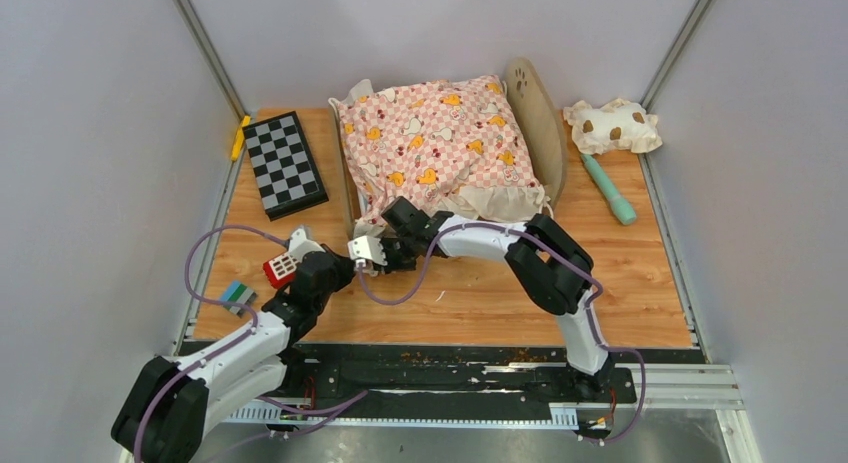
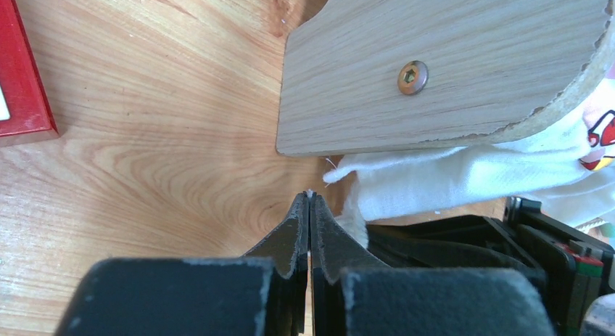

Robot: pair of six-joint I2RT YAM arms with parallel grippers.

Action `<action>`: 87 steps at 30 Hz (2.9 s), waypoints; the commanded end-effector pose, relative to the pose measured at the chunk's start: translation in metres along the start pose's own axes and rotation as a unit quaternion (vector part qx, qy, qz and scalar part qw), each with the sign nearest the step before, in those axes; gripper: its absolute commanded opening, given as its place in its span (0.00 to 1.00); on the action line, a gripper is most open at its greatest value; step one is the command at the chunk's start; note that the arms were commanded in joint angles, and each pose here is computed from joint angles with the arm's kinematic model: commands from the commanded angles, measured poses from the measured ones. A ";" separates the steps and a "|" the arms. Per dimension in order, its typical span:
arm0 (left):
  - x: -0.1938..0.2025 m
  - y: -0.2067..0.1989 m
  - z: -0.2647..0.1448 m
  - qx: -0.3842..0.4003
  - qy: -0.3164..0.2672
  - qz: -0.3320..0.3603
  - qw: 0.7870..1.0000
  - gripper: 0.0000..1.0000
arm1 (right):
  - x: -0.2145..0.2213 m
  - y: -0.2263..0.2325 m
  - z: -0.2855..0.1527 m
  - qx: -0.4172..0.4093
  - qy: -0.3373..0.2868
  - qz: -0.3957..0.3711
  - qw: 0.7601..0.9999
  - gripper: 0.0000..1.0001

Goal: Set up the pet bed
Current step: Tie the ropes to the bed frame.

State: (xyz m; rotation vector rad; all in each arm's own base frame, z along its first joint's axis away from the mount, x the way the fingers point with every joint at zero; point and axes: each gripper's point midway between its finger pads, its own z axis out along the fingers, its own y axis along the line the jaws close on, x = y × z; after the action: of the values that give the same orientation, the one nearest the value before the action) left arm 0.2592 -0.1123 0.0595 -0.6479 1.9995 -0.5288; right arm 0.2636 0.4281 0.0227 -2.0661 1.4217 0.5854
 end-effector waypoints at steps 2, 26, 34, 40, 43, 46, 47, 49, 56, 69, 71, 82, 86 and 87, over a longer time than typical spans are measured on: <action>-0.016 -0.017 0.006 0.018 -0.029 -0.005 0.999 0.00 | 0.052 0.038 -0.014 -0.022 0.087 0.089 0.992 0.00; -0.033 -0.024 0.010 0.013 -0.057 0.036 0.998 0.00 | 0.068 0.038 -0.044 0.041 0.119 0.141 0.982 0.16; -0.029 -0.025 0.013 0.016 -0.048 0.038 0.998 0.00 | 0.033 0.022 -0.053 0.056 0.046 0.125 0.990 0.33; -0.029 -0.025 0.012 0.016 -0.047 0.038 0.998 0.00 | 0.007 -0.004 -0.052 0.090 -0.003 0.119 0.989 0.53; -0.030 -0.026 0.011 0.017 -0.048 0.039 0.998 0.00 | -0.003 -0.021 -0.053 0.116 -0.020 0.114 0.987 0.56; -0.031 -0.031 0.007 0.028 -0.044 0.039 0.998 0.00 | -0.011 -0.033 -0.049 0.125 -0.029 0.112 0.985 0.57; -0.033 -0.035 0.005 0.034 -0.044 0.038 0.998 0.00 | -0.012 -0.035 -0.047 0.124 -0.032 0.111 0.986 0.57; -0.036 -0.041 0.000 0.045 -0.044 0.037 0.997 0.00 | -0.018 -0.039 -0.045 0.124 -0.045 0.107 0.985 0.57; -0.047 -0.060 -0.014 0.077 -0.045 0.038 0.995 0.00 | -0.038 -0.038 -0.033 0.096 -0.098 0.091 0.986 0.58; -0.049 -0.067 -0.017 0.089 -0.038 0.041 0.994 0.00 | -0.068 -0.025 -0.012 0.088 -0.183 0.071 0.977 0.58; -0.050 -0.069 -0.019 0.091 -0.039 0.040 0.994 0.00 | -0.071 -0.030 -0.010 0.114 -0.193 0.076 0.972 0.58; -0.053 -0.071 -0.023 0.094 -0.040 0.040 0.994 0.00 | -0.053 -0.035 0.007 0.145 -0.185 0.115 0.965 0.58; -0.055 -0.072 -0.024 0.095 -0.041 0.039 0.994 0.00 | -0.049 -0.035 0.014 0.150 -0.181 0.125 0.964 0.58; -0.055 -0.073 -0.024 0.095 -0.041 0.039 0.994 0.00 | -0.048 -0.035 0.015 0.151 -0.180 0.127 0.964 0.58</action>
State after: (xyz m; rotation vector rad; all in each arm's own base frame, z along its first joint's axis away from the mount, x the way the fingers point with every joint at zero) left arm 0.2722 -0.1294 0.1270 -0.4842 1.9142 -0.6107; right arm 0.2742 0.4704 0.0429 -1.5253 1.4754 0.7447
